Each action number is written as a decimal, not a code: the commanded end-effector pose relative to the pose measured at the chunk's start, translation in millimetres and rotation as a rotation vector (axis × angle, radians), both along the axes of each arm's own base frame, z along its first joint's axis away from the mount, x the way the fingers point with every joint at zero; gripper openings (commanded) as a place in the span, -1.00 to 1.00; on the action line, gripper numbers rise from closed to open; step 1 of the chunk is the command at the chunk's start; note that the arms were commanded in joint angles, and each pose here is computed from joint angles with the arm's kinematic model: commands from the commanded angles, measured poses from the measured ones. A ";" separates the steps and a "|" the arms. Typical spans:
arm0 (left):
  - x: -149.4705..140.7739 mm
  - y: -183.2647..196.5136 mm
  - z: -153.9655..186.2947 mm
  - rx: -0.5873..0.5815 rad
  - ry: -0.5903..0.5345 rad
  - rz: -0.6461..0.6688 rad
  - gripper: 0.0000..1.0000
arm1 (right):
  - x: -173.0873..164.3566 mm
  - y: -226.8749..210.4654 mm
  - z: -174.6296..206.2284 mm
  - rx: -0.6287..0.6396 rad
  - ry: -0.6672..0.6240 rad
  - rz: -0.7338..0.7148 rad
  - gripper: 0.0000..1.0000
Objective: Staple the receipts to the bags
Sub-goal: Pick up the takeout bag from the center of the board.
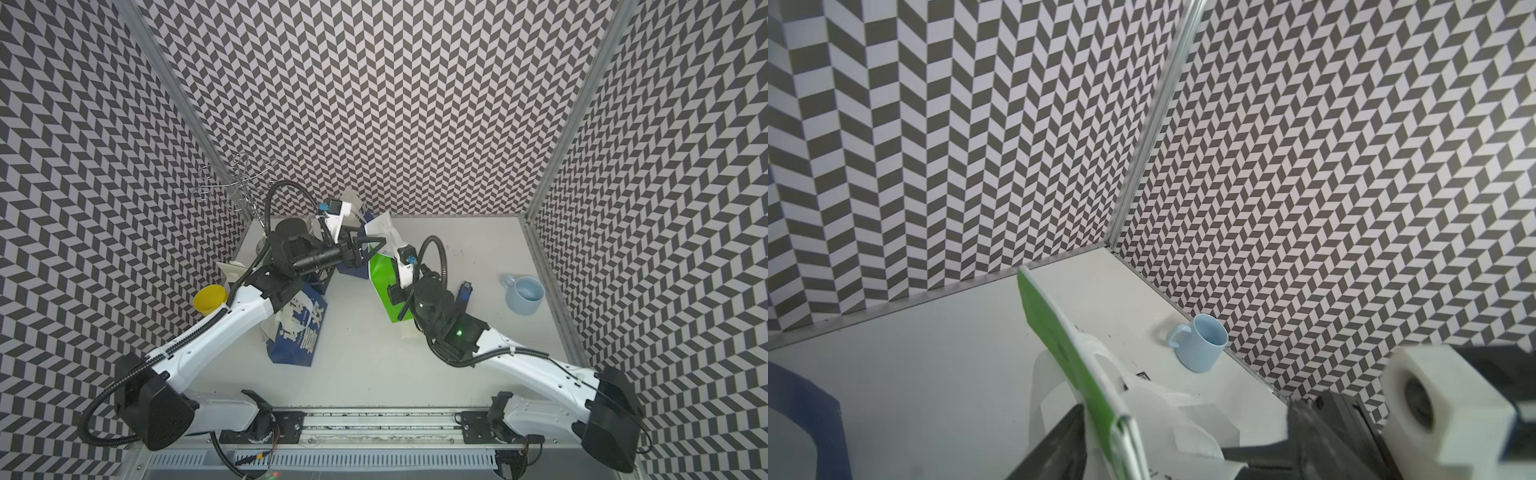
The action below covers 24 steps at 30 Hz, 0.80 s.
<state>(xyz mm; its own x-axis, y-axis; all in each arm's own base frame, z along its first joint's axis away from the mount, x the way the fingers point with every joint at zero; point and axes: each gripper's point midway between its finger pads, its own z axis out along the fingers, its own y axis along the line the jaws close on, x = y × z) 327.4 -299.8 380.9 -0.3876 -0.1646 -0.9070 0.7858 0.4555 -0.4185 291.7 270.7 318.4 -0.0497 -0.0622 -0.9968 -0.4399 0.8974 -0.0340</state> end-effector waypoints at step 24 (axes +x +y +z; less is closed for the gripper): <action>1.2 58.1 -19.1 0.243 -0.158 0.280 -1.00 | 15.8 -108.1 -63.8 0.308 0.305 -0.199 0.32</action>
